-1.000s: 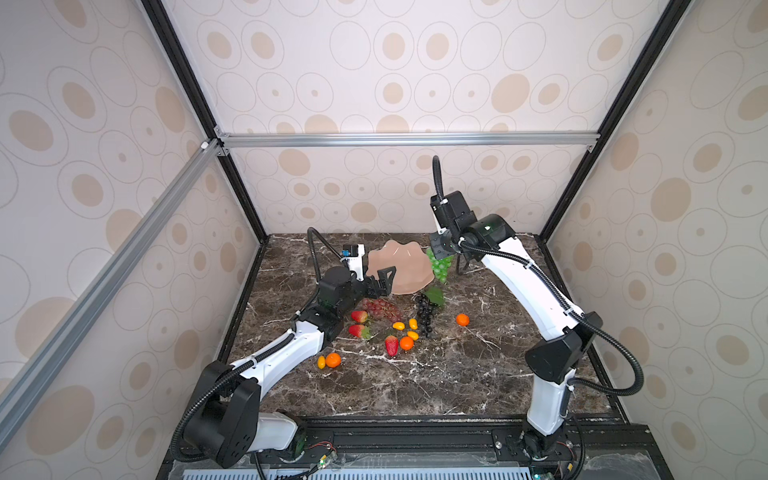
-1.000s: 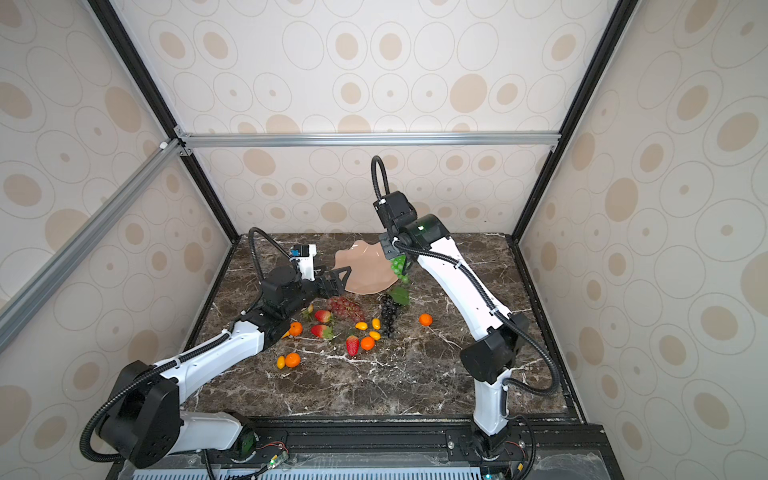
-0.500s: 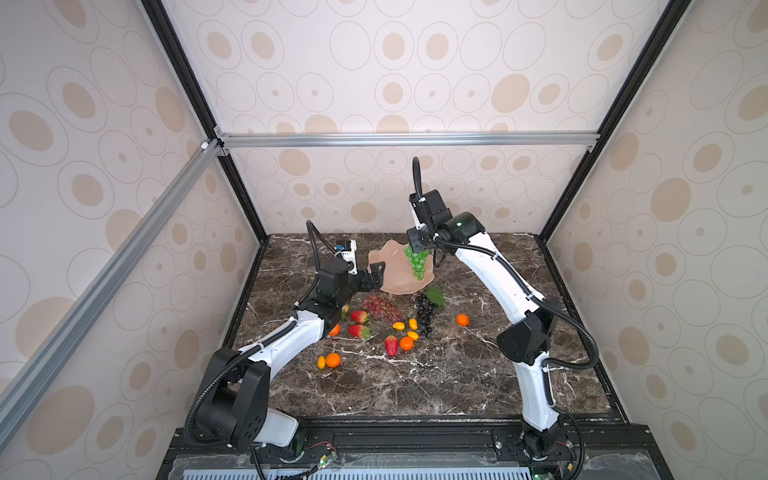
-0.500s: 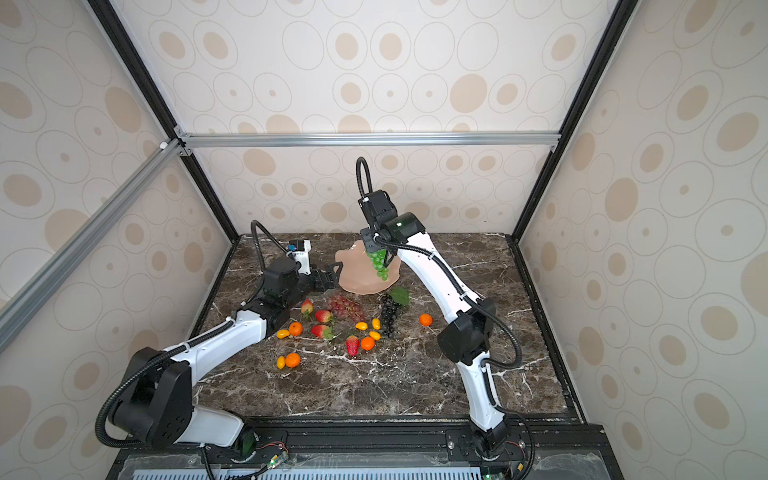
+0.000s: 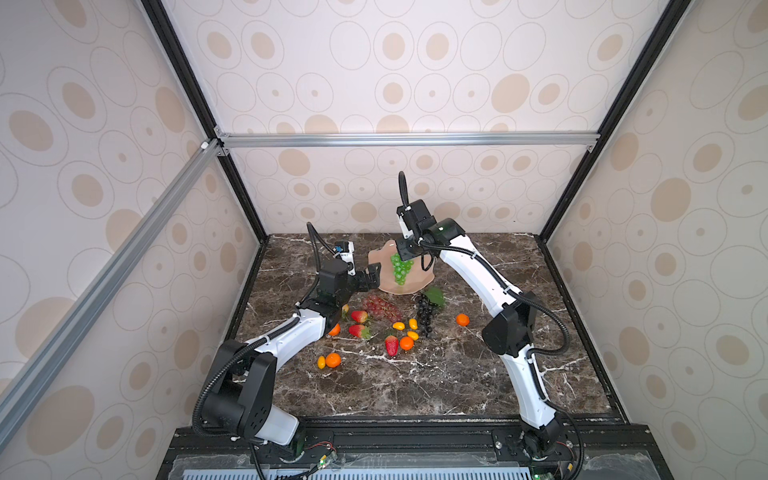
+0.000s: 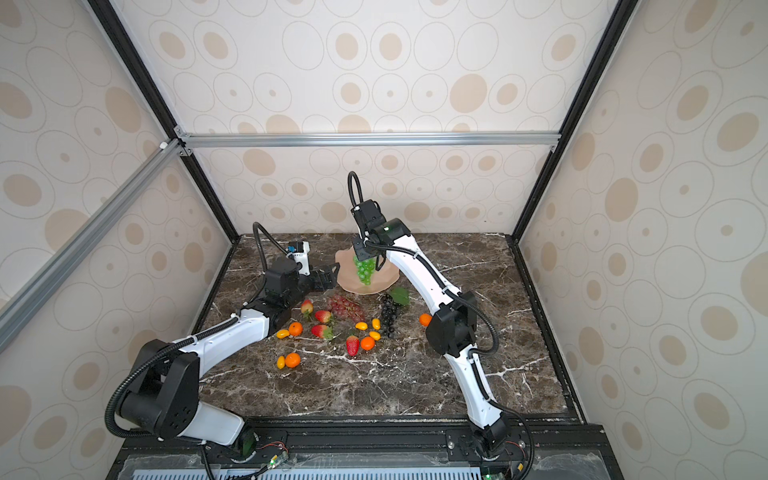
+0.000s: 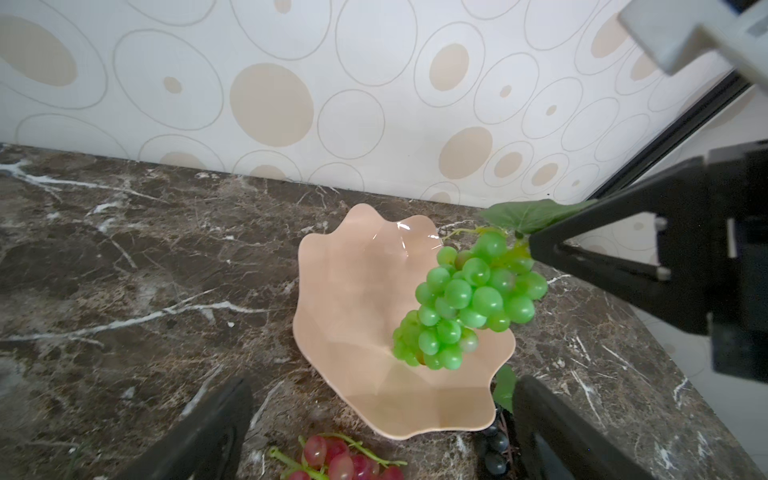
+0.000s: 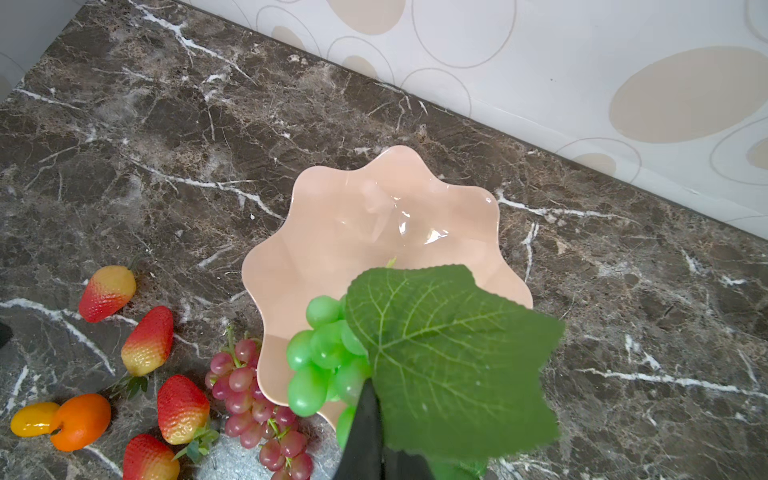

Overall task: Place and organize the fake fruits in the fruit bowl
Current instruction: 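Carry green grapes over the pink bowl with right gripper while left gripper rises, then lower green grapes into the pink bowl and open the right gripper, then withdraw right gripper from bowl and move it above the black grapes, then lower right gripper and grasp the black grape bunch by its leaf, then lift the black grape bunch off the table with the right gripper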

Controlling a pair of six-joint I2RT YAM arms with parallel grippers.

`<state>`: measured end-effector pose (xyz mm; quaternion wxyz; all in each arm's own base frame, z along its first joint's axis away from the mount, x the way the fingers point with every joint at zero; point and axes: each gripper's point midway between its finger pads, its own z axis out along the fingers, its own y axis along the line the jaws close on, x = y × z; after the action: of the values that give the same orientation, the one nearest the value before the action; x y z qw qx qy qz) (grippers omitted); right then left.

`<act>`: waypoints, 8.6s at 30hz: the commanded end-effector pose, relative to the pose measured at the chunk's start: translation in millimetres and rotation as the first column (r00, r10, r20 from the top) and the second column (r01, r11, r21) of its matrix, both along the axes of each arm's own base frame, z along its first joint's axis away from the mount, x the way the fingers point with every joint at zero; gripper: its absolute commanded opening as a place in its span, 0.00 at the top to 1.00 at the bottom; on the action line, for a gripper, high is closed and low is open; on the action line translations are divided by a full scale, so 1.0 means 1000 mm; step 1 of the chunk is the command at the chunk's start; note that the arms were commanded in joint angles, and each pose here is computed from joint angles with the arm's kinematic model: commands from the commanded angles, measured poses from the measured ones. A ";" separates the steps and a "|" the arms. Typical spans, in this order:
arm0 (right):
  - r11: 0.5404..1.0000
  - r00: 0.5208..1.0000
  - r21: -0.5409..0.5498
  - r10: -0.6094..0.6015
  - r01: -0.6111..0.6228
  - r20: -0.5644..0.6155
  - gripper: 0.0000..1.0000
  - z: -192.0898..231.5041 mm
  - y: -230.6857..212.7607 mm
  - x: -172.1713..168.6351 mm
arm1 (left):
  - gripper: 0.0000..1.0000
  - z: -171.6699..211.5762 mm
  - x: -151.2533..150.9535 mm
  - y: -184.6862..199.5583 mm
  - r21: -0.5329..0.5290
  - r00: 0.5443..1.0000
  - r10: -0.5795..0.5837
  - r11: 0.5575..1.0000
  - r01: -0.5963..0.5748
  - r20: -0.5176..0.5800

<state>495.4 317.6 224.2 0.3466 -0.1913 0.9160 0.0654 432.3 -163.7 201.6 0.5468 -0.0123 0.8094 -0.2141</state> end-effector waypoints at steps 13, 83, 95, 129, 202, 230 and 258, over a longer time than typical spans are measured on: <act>0.974 0.985 -0.141 -0.173 0.175 0.027 1.00 -0.025 -0.049 0.026 | 0.02 0.006 0.011 -0.007 0.006 0.999 -0.035 0.999 0.035 0.027; 0.972 0.971 -0.105 -0.220 0.210 -0.096 0.68 -0.050 -0.091 0.035 | 0.02 -0.001 0.008 -0.042 -0.061 0.975 -0.223 0.973 0.221 -0.020; 0.986 0.977 -0.025 -0.168 0.167 -0.128 0.67 -0.036 -0.089 0.000 | 0.02 0.006 -0.011 -0.034 -0.079 0.980 -0.198 0.977 0.196 -0.028; 0.927 0.900 0.049 -0.348 0.373 -0.263 0.52 -0.120 -0.111 -0.097 | 0.02 -0.030 -0.114 -0.088 -0.025 0.940 -0.332 0.943 0.331 -0.074; 0.804 0.781 0.245 -0.374 0.542 -0.500 0.83 -0.166 -0.128 -0.039 | 0.02 -0.033 -0.126 -0.133 -0.092 0.887 -0.455 0.889 0.448 -0.083; 0.804 0.844 0.333 -0.347 0.492 -0.409 1.00 -0.104 -0.143 -0.074 | 0.02 -0.029 -0.122 -0.127 -0.091 0.902 -0.427 0.902 0.421 -0.059; 0.794 0.930 0.484 -0.315 0.367 -0.188 1.00 0.040 -0.151 -0.092 | 0.02 -0.005 -0.071 -0.108 -0.181 0.928 -0.373 0.912 0.368 0.009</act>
<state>401.8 169.9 225.9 0.3086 0.0838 0.9154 0.2444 345.9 -272.7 164.6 0.4530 0.0996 0.8077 -0.3640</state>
